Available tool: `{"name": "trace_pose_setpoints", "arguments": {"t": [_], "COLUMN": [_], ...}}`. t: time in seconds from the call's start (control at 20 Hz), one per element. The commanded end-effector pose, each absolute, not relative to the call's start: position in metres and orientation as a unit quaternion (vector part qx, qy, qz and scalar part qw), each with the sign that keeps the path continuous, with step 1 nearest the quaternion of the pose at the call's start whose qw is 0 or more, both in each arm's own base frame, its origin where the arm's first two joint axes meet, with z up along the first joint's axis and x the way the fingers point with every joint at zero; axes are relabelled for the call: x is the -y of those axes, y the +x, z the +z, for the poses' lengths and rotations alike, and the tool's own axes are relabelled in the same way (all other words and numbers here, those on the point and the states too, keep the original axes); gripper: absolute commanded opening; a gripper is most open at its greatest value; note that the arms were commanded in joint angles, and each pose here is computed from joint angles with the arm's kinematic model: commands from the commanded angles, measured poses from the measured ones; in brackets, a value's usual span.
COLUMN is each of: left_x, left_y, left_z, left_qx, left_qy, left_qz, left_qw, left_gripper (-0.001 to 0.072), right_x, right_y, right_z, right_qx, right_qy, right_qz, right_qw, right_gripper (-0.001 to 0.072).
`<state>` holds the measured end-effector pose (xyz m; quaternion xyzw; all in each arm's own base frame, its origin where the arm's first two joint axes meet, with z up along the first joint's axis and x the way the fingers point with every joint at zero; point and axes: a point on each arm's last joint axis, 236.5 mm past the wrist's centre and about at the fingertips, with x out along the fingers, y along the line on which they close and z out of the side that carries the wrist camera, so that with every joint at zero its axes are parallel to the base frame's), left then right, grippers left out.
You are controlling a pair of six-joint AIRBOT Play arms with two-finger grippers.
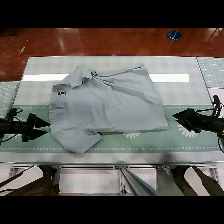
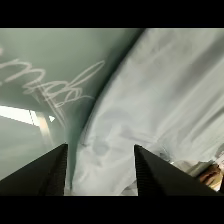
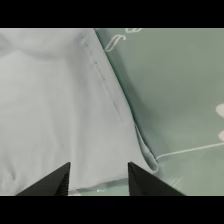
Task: Fold the shirts.
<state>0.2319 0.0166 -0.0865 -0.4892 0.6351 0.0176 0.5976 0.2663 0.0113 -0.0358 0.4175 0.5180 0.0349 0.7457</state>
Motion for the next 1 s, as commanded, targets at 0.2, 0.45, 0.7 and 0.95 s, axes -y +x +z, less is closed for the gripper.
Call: {"name": "trace_pose_setpoints", "arguments": {"t": [0.2,0.45,0.7,0.95], "left_x": [0.007,0.026,0.017,0.016], "left_y": [0.236,0.235,0.256,0.259], "left_z": [-0.107,-0.11,-0.09,-0.086], "left_qx": [-0.659,-0.68,-0.668,-0.666], "left_qy": [-0.46,-0.431,-0.416,-0.408], "left_qz": [-0.002,-0.033,-0.053,-0.063], "left_qw": [0.595,0.592,0.615,0.621], "left_gripper": [0.0509,0.0097,0.0017,0.0017], "right_x": [-0.018,-0.015,0.025,0.003], "right_y": [0.261,0.263,0.228,0.207], "right_z": [-0.035,-0.036,-0.065,-0.092], "right_qx": [-0.526,-0.519,-0.575,-0.584], "right_qy": [0.421,0.384,0.38,0.443], "right_qz": [0.046,0.066,-0.045,-0.06], "right_qw": [0.738,0.761,0.723,0.678], "right_gripper": [0.0416,0.0419,0.0419,0.0418]}}
